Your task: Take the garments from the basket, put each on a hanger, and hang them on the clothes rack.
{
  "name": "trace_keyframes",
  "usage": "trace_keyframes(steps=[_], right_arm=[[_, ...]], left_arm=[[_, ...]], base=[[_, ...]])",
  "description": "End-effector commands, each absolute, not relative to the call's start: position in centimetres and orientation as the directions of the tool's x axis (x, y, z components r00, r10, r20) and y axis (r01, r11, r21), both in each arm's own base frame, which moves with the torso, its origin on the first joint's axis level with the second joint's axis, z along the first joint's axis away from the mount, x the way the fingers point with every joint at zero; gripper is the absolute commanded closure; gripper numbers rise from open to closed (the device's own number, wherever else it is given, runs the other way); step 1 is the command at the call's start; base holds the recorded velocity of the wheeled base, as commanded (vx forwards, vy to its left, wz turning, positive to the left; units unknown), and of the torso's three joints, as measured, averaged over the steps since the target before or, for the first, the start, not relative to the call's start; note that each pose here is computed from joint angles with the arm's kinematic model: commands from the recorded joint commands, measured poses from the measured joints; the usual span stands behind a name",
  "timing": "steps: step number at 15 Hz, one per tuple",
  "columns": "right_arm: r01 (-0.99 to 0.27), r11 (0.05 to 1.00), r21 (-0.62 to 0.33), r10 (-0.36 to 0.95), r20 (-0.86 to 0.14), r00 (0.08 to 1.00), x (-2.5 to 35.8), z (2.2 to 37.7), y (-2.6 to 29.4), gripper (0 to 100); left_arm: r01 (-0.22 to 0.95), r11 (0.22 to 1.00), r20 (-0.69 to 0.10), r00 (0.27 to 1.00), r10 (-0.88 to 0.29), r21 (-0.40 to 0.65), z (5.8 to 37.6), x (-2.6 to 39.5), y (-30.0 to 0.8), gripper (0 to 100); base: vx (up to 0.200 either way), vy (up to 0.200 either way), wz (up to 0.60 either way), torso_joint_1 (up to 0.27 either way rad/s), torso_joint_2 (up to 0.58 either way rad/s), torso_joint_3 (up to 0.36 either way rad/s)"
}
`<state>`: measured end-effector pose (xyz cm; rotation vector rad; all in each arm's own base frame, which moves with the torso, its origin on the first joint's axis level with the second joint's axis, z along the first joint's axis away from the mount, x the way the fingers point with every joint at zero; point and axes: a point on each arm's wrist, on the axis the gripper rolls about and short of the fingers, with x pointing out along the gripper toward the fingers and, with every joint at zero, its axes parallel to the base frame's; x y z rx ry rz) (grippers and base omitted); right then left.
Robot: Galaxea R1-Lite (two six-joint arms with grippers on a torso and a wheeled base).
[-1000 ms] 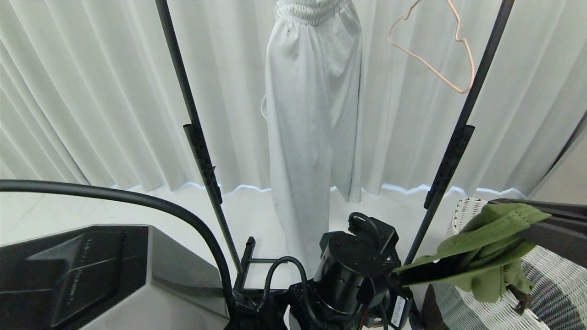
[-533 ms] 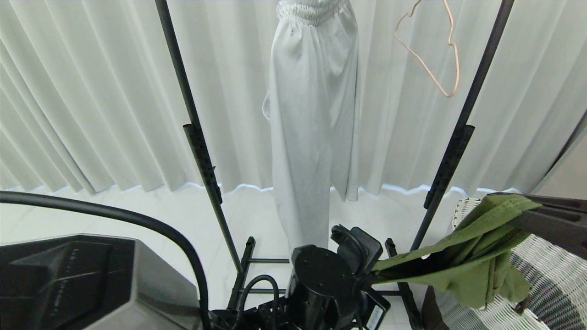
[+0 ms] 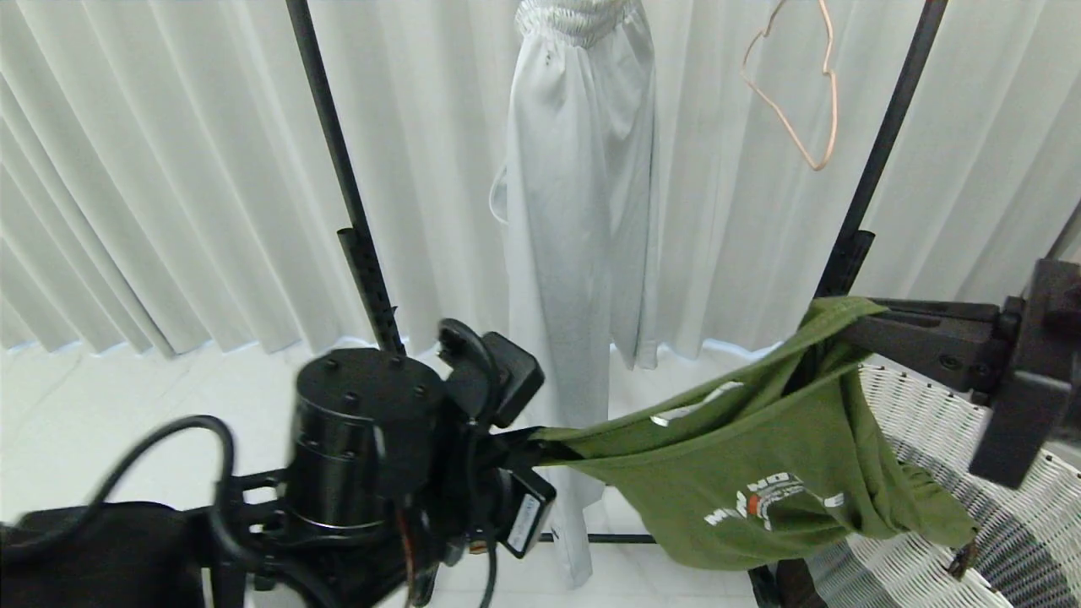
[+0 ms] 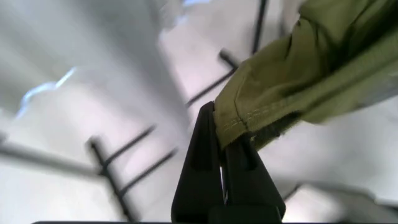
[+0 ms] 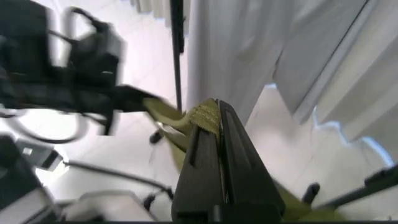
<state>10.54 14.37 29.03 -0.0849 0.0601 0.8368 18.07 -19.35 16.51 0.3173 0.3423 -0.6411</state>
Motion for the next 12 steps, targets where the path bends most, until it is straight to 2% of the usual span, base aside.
trace_keyframes(steps=[1,4,5,8,10,12], right_arm=[[-0.74,0.667,-0.087,0.734,-0.093,0.672,12.5,29.0,17.0,100],[-0.733,0.672,-0.104,0.733,-0.047,0.679,13.1,30.6,17.7,100],[-0.722,0.684,-0.103,0.725,-0.014,0.688,13.3,31.6,17.6,100],[-0.675,0.73,-0.112,0.683,0.073,0.727,13.5,34.4,16.9,100],[-0.647,0.755,-0.109,0.656,0.101,0.748,13.3,35.6,16.3,100],[-0.627,0.77,-0.117,0.638,0.124,0.76,13.0,36.5,15.9,100]], left_arm=[[0.521,0.839,-0.274,0.839,-0.47,0.159,24.8,15.4,-13.1,100],[0.501,0.852,-0.245,0.855,-0.458,0.154,30.2,13.4,-10.8,100],[0.496,0.856,-0.208,0.861,-0.464,0.147,32.6,12.9,-10.4,100],[0.489,0.859,-0.103,0.872,-0.479,0.148,35.9,12.5,-10.2,100],[0.486,0.851,-0.088,0.874,-0.478,0.201,36.2,12.3,-10.0,100],[0.483,0.85,-0.125,0.876,-0.466,0.213,35.0,12.1,-9.9,100]], base=[[0.0,0.0,0.0,0.0,0.0,0.0],[0.0,0.0,0.0,0.0,0.0,0.0],[0.0,0.0,0.0,0.0,0.0,0.0],[0.0,0.0,0.0,0.0,0.0,0.0],[0.0,0.0,0.0,0.0,0.0,0.0],[0.0,0.0,0.0,0.0,0.0,0.0]])
